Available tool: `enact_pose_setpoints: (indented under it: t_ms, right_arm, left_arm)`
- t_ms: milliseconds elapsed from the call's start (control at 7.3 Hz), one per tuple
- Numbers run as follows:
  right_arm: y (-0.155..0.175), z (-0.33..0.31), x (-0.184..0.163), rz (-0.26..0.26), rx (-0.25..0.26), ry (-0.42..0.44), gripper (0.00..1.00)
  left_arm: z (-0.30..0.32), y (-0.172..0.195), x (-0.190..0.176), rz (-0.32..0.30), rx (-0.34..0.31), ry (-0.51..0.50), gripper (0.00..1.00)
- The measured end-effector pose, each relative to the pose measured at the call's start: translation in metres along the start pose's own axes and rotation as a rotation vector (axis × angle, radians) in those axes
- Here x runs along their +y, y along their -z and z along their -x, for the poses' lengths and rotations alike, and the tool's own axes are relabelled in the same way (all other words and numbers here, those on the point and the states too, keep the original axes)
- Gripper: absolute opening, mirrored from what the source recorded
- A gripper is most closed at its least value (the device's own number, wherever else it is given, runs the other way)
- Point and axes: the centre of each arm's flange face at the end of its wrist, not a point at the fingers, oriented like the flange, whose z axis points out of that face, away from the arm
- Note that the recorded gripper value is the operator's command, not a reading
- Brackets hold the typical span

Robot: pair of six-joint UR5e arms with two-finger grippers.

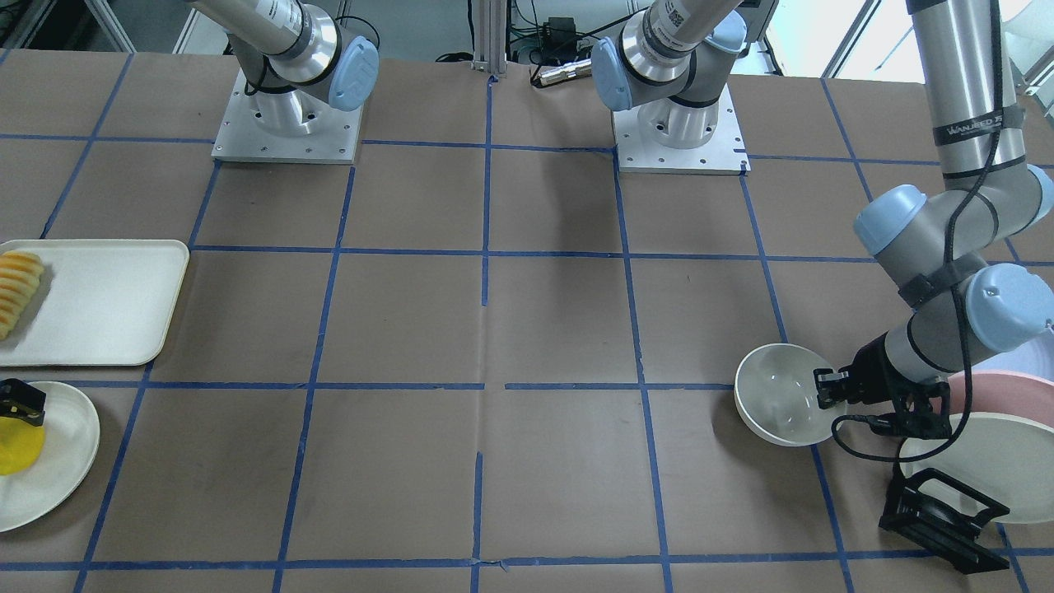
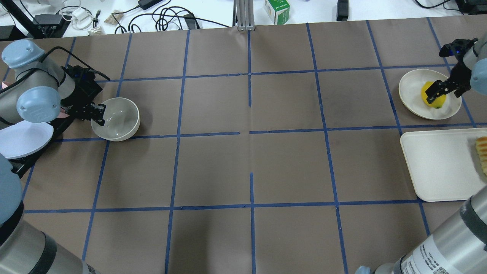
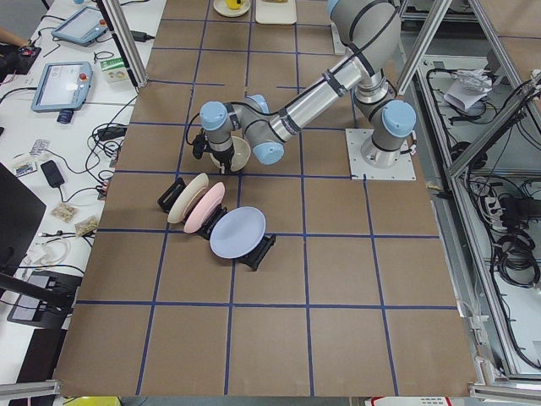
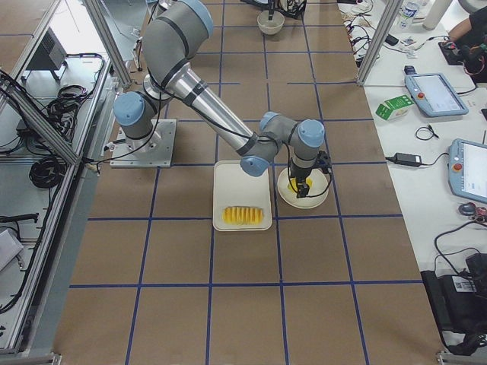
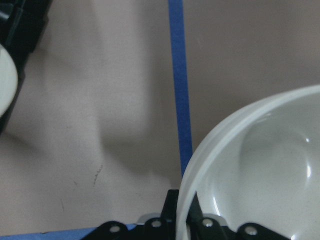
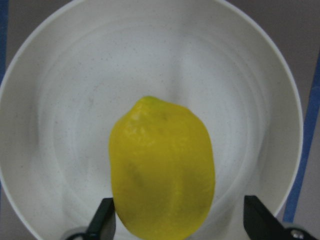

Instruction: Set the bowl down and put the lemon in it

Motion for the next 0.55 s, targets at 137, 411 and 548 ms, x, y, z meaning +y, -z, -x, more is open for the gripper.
enact_pose_setpoints:
  t_ms: [137, 411, 548]
  right_arm:
    - [-0.005, 0.000, 0.000, 0.008, -0.008, -0.011, 0.00]
    - [0.004, 0.003, 0.005, 0.044, -0.032, -0.015, 0.00]
    - [0.022, 0.007, 0.009, 0.061, -0.044, -0.013, 0.00]
  left_arm:
    - [-0.007, 0.013, 0.001, 0.006, 0.010, 0.016, 0.00]
    - [-0.032, 0.044, 0.002, 0.016, 0.063, 0.075, 0.00]
    - [-0.057, 0.056, 0.002, 0.016, 0.074, 0.077, 0.00]
